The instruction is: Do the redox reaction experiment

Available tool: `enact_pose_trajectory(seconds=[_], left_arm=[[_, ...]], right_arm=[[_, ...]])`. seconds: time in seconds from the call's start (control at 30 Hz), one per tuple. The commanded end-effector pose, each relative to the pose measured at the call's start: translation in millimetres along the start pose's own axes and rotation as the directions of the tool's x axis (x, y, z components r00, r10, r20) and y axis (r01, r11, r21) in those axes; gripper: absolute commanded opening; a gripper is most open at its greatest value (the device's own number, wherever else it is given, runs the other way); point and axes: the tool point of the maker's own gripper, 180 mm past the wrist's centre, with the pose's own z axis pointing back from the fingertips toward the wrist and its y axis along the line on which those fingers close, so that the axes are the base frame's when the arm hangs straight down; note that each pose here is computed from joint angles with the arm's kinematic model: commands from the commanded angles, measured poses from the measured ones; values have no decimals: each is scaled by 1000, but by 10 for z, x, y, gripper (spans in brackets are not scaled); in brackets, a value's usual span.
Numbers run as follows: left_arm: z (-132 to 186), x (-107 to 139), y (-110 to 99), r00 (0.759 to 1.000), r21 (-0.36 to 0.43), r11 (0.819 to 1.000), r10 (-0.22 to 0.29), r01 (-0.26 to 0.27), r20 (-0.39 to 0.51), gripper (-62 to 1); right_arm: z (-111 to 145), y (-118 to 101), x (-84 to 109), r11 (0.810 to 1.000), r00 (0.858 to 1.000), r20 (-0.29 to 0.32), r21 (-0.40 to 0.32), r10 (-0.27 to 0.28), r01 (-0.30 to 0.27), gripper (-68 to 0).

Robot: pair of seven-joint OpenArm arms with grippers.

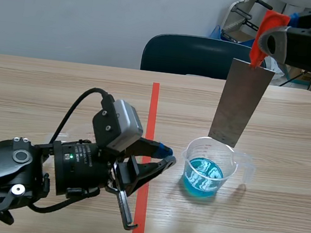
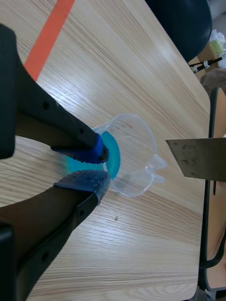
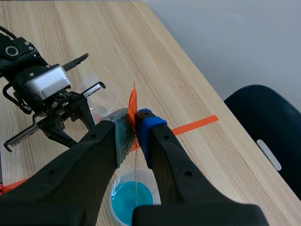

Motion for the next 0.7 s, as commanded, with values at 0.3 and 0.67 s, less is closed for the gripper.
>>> enact_pose_trajectory(seconds=[0.3,0.67], left_arm=[[387,192,-218,999,-63,998,-10,13,42,-292],[709,251,-281,997,-108,994,-16,24,74,14]], right_arm=[[0,-17,84,1000,1000,29,1,8,-8,-667],[0,-16,84,1000,1000,29,2,8,-8,-667]])
